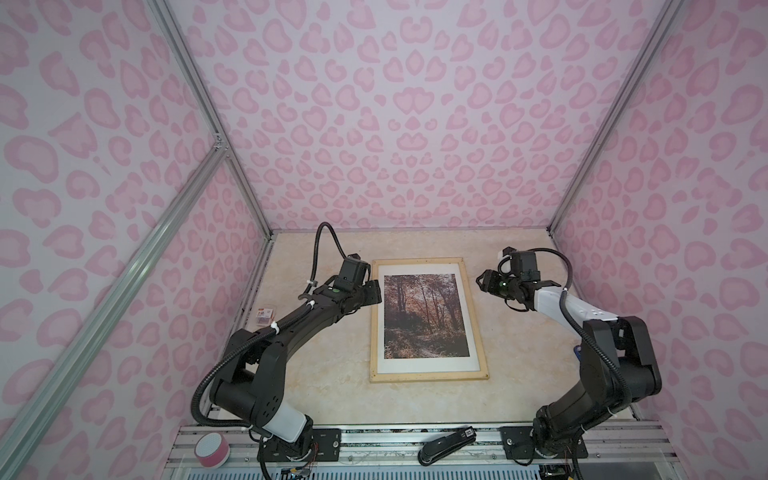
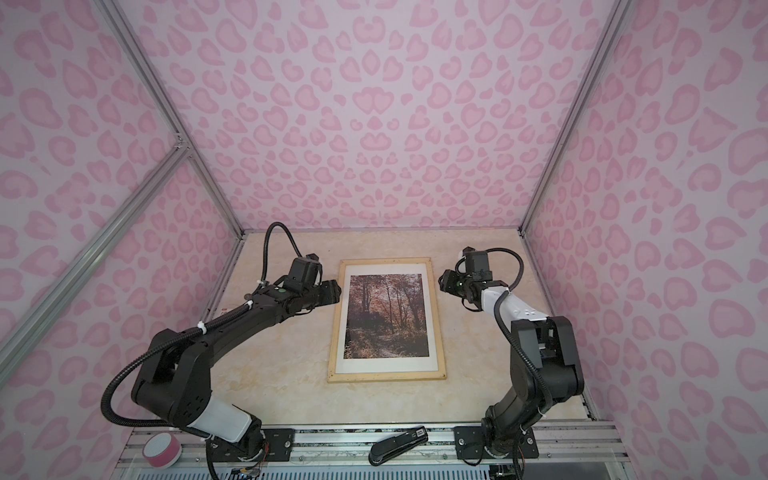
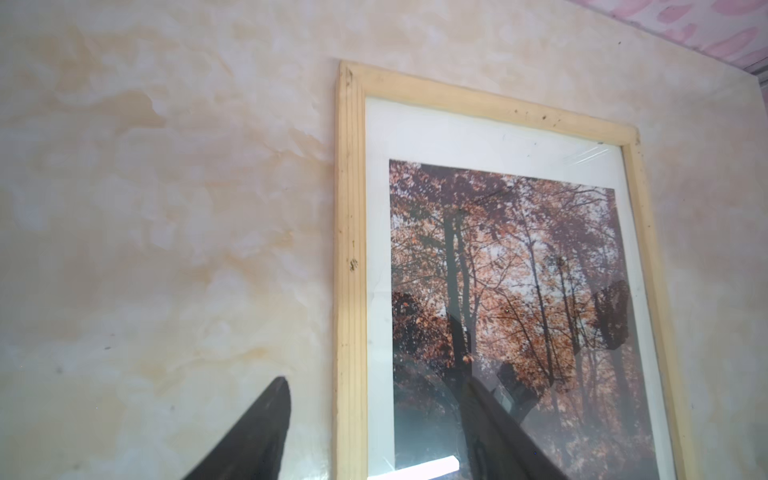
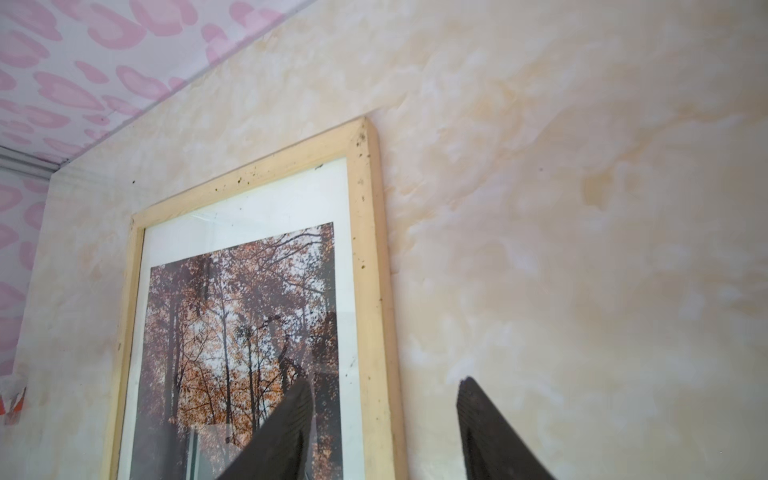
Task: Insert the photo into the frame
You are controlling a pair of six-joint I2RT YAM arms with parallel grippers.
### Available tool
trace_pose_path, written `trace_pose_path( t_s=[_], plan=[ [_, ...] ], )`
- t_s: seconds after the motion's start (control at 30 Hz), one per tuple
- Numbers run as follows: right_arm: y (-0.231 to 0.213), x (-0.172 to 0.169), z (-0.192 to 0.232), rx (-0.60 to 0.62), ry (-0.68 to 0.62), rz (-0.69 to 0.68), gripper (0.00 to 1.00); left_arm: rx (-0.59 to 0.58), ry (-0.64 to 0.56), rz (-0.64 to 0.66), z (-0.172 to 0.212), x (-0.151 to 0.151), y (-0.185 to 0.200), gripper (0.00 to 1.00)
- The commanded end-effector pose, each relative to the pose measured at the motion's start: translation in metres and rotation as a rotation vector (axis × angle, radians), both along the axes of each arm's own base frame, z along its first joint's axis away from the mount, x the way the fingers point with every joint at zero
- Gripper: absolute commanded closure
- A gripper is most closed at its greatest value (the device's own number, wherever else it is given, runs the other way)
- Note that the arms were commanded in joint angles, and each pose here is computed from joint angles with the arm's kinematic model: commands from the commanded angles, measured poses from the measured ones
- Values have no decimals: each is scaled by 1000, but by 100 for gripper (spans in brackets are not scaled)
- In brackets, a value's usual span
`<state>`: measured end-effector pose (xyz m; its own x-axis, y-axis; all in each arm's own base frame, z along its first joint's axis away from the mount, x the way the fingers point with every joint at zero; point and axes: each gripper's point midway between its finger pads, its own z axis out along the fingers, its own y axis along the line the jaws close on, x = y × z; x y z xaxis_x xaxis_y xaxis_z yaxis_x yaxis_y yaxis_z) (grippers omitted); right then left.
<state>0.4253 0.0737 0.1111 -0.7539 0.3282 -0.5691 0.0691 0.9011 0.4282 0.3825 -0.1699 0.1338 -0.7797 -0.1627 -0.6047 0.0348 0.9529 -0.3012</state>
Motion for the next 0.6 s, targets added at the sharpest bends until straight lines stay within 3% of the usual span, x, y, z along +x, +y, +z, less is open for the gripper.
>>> trace_pose_path(
  t_s=[0.0,0.07,0.1,0.27,0.4,0.57],
  plan=[
    [-23,-6,12,-56,-18,-41,35,94,-65,3,29,-2,18,30],
    [-32,-10,22,-86,-34,-61,21,122,-110,16,47,-2,25,23],
    [-37,-12,29,-98,-49,-70,3,132,-139,17,59,-2,29,1],
    [-61,-26,44,-149,-51,-119,1,179,-184,56,84,-6,48,2],
    [-104,-49,49,-236,-11,-257,1,230,-145,174,91,-14,80,3],
    [-118,-63,72,-178,-139,-293,1,247,-104,255,91,-16,117,2]
  ],
)
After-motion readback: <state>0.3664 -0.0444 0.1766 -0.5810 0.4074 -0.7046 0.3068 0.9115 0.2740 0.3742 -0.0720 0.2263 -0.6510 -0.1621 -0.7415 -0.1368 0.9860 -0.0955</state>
